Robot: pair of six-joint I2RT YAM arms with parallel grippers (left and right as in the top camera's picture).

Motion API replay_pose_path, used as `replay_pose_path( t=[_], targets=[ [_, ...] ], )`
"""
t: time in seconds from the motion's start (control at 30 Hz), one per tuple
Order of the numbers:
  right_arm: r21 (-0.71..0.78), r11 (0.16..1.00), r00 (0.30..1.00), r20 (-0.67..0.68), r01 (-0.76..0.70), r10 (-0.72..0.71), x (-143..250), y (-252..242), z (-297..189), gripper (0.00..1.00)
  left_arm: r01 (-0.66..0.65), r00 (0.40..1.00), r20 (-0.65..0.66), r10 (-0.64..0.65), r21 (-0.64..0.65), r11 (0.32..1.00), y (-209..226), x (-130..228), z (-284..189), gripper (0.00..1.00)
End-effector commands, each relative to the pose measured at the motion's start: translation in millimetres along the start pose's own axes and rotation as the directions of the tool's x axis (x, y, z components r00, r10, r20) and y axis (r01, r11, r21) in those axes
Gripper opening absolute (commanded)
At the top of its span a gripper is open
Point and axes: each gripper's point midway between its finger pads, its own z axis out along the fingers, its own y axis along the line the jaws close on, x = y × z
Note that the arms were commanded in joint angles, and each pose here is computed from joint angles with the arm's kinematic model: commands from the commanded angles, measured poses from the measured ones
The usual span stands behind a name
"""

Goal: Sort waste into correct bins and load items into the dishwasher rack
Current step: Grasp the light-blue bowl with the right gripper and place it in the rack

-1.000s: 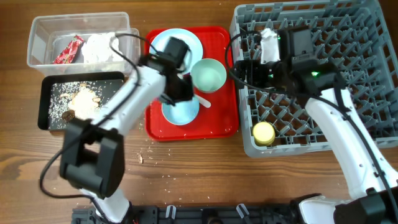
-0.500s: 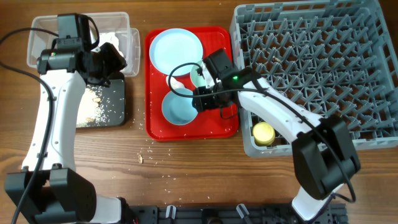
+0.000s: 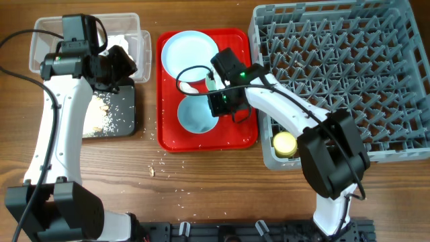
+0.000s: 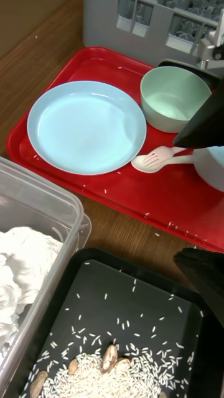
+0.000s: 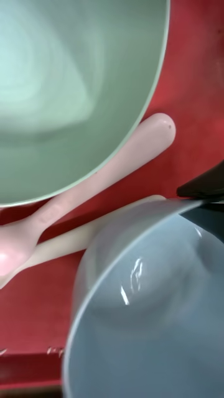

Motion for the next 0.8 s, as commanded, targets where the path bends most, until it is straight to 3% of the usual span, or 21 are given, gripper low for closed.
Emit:
replay_pose_path(
  t=[0.0,0.13,0.23,0.33,0.4,0.5,0.63,0.77],
  targets=[
    [0.003,0.999,0.998,0.052,0.032,-0.032,-11,12,-31,0.04,-0.006,1.000,0.006,0.006,-0.002,1.000,0,-3,0,0.53],
    [0.113,0.992,0.966,0.246,0.054,-0.081,-21,8,-120,0.04,-0.006,1.000,0.007,0.006,-0.001,1.000,0,-3,0,0.53],
    [0.347,0.928,0.860,0.506,-0.139,-0.060,-42,-41,-204,0.04,-0.009,1.000,0.019,0.009,0.006,1.000,-1,-6,0,0.53],
    [0.552,0.700,0.689,0.715,-0.454,-0.117,-63,-113,-282,0.04,-0.012,0.999,0.037,0.011,0.016,1.000,-4,-11,0,0.54],
    [0.555,0.603,0.615,0.777,-0.573,-0.131,-73,-140,-300,0.04,-0.014,0.999,0.044,0.013,0.020,1.000,-5,-12,0,0.53],
    [0.634,0.522,0.629,0.746,-0.571,-0.218,-105,-175,-296,0.04,-0.015,0.999,0.049,0.014,0.023,1.000,-6,-14,0,0.53],
    [0.873,0.107,0.788,0.477,-0.475,-0.389,-136,-215,-287,0.05,-0.016,0.998,0.056,0.015,0.027,1.000,-7,-15,0,0.53],
    [0.957,-0.049,0.865,0.235,-0.285,-0.442,-165,-225,-246,0.04,-0.019,0.997,0.069,0.017,0.034,0.999,-9,-18,0,0.53]
  ],
)
